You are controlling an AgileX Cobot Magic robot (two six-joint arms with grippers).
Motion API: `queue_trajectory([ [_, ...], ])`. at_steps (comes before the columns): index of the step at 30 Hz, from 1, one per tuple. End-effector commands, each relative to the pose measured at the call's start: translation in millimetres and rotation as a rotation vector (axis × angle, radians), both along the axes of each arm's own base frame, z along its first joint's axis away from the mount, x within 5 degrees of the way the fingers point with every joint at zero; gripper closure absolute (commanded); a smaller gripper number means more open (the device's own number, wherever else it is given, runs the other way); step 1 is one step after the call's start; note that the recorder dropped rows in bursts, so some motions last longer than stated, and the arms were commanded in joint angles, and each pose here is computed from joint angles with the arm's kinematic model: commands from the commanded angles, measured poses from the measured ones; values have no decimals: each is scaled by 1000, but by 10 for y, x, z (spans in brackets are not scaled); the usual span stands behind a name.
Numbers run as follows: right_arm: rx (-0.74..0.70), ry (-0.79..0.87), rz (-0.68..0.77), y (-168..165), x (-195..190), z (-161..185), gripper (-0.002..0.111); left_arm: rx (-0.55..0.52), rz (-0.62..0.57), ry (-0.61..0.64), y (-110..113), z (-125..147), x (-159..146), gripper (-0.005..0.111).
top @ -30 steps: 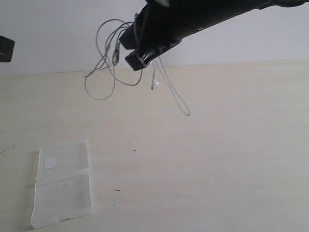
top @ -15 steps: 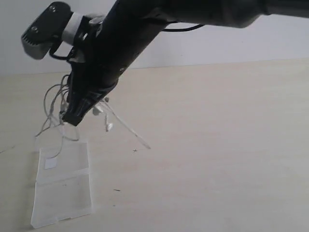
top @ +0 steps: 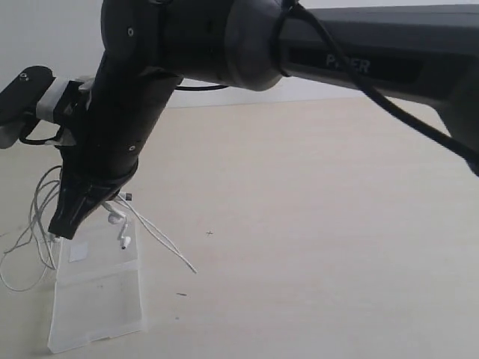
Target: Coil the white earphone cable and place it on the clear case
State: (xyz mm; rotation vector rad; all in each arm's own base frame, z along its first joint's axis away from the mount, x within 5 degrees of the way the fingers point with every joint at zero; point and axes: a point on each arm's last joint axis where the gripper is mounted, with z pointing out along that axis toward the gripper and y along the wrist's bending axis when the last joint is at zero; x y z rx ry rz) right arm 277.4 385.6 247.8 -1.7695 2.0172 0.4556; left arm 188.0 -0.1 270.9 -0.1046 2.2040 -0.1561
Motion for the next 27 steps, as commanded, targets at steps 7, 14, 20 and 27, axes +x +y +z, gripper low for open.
queue_trajectory([
  [7,-88,64,-75,59,21,34,108,-24,27,-25,9,19,1,107],
  [14,-167,56,-42,187,-76,34,108,-25,29,-25,10,15,0,107],
  [20,-179,50,-75,234,-77,-11,108,-23,37,-7,15,-97,-31,107],
  [27,85,51,-141,424,-45,135,108,4,55,-48,41,-110,-37,107],
])
